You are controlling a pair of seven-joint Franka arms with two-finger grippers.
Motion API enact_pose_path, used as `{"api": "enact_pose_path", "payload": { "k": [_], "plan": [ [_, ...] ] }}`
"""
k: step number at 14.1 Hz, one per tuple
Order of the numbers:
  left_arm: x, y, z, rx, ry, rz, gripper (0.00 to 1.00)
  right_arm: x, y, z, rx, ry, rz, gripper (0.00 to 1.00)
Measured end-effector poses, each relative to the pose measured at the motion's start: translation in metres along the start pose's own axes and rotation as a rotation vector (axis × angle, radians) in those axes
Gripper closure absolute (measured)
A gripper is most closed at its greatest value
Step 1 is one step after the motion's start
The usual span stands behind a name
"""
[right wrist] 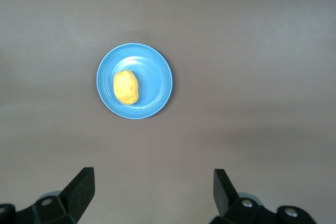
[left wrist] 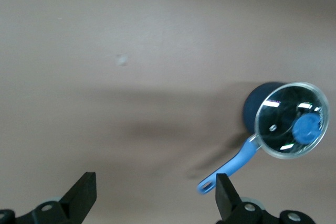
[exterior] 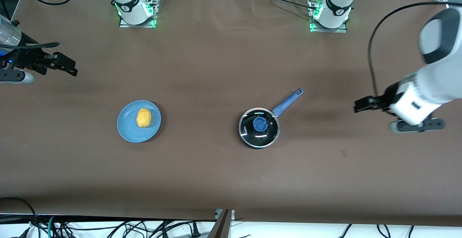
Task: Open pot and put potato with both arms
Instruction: 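Lower the left gripper onto the lid's blue knob and grasp it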
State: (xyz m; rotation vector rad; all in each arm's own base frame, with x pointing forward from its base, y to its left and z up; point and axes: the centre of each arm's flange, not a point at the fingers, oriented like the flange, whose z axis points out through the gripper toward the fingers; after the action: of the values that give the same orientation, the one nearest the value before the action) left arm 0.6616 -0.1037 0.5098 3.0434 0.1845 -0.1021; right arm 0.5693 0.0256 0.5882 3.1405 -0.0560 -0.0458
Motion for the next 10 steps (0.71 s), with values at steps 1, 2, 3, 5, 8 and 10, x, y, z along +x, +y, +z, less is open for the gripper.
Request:
{"api": "enact_pose_path", "payload": {
  "k": [1, 2, 3, 5, 8, 10],
  "plan": [
    [0.002, 0.021, 0.012, -0.003, 0.012, -0.017, 0.00, 0.000, 0.000, 0.000, 0.000, 0.000, 0.000, 0.00],
    [0.003, 0.042, 0.025, -0.006, 0.020, -0.039, 0.00, 0.000, 0.000, 0.000, 0.000, 0.000, 0.000, 0.00],
    [0.002, 0.063, 0.039, -0.009, 0.026, -0.063, 0.00, 0.000, 0.000, 0.000, 0.000, 0.000, 0.000, 0.00],
    [-0.002, 0.100, 0.064, -0.011, 0.031, -0.077, 0.00, 0.000, 0.000, 0.000, 0.000, 0.000, 0.000, 0.00],
    [-0.009, 0.143, 0.095, -0.017, 0.041, -0.079, 0.00, 0.001, 0.000, 0.000, 0.000, 0.001, 0.000, 0.00],
    [-0.014, 0.167, 0.110, -0.029, 0.057, -0.109, 0.00, 0.001, 0.000, 0.000, 0.000, 0.001, 0.000, 0.00]
  ]
}}
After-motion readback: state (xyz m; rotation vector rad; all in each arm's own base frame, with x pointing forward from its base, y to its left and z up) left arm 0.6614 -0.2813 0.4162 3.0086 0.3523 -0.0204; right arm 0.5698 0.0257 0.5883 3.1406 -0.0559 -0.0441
